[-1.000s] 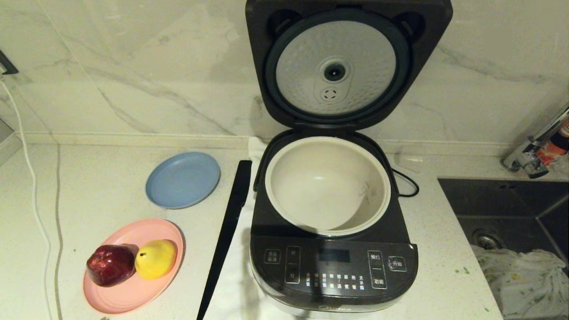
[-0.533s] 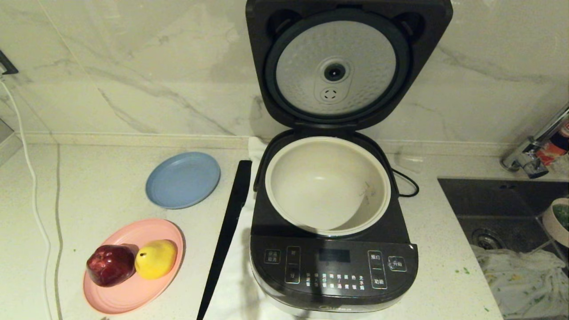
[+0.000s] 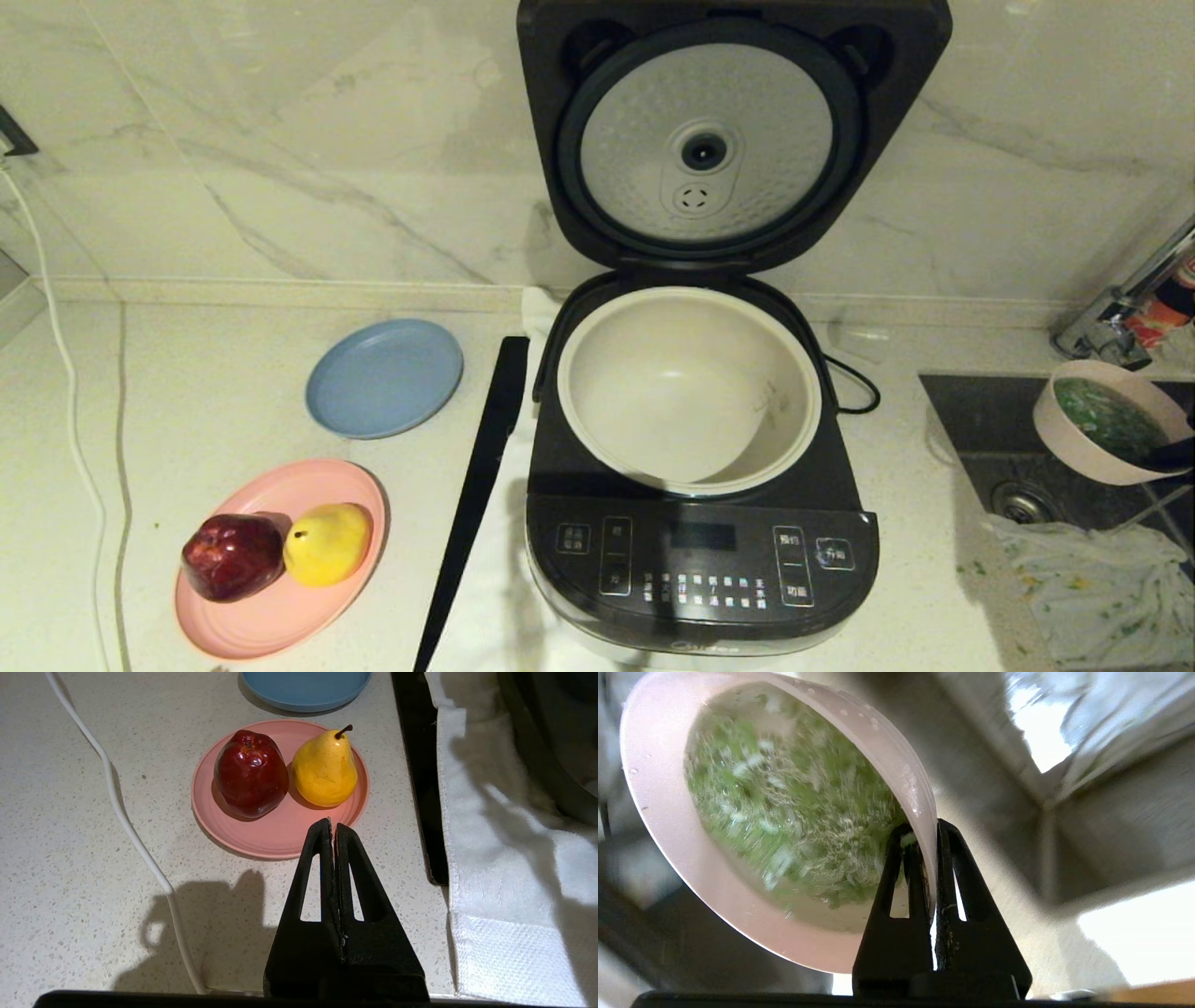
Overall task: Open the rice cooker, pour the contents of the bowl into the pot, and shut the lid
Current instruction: Pour the water from the bowl into the rice cooker
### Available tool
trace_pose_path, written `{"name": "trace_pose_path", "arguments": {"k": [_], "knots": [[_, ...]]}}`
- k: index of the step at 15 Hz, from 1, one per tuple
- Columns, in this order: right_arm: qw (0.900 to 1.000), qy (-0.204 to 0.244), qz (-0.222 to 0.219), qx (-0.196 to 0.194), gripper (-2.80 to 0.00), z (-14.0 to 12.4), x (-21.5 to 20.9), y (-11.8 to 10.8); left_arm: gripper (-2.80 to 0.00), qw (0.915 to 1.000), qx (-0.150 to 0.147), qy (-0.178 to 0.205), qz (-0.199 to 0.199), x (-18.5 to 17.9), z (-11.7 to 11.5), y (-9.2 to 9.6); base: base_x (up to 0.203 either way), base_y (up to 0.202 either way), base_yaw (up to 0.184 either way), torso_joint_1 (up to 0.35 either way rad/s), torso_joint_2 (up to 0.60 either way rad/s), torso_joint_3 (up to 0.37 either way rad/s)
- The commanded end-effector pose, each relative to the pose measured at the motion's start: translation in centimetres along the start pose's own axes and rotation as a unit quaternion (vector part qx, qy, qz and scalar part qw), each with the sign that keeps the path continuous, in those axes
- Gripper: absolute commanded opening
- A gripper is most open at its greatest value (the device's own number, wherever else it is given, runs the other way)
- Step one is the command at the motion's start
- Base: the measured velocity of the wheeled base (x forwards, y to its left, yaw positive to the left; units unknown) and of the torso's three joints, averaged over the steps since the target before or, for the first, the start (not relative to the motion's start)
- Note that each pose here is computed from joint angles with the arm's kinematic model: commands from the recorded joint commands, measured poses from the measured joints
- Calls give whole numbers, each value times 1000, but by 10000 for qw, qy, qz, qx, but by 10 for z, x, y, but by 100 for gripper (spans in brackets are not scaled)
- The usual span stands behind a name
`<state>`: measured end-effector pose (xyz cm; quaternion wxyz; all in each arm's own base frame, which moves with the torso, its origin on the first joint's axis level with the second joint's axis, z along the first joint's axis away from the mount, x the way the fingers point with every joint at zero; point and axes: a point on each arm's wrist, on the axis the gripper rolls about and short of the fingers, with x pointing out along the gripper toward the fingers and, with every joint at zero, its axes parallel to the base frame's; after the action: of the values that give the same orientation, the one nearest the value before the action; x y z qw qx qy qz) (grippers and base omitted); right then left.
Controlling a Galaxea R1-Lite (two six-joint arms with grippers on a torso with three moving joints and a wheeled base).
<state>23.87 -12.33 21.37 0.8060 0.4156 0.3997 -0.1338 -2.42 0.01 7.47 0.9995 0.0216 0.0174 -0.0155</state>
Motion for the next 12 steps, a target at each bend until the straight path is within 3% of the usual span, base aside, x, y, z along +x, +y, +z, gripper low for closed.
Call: {"name": "trace_pose_path", "arguments": {"k": [1, 3, 8, 12], "knots": [[9974, 33, 302, -661, -280, -34, -26, 38, -280, 10000, -1, -1, 3, 0, 0, 0, 0, 0, 0, 0, 0, 0], [9933, 342, 424, -1016, -280, -55, -36, 63, -280, 10000, -1, -8, -2, 0, 0, 0, 0, 0, 0, 0, 0, 0], [9822, 849, 940, -1388, -280, -87, -63, 117, -280, 10000, -1, -3, 5, 0, 0, 0, 0, 0, 0, 0, 0, 0], [9762, 775, 834, -1848, -280, -109, -67, 152, -280, 10000, -1, -1, -1, 0, 0, 0, 0, 0, 0, 0, 0, 0]]}}
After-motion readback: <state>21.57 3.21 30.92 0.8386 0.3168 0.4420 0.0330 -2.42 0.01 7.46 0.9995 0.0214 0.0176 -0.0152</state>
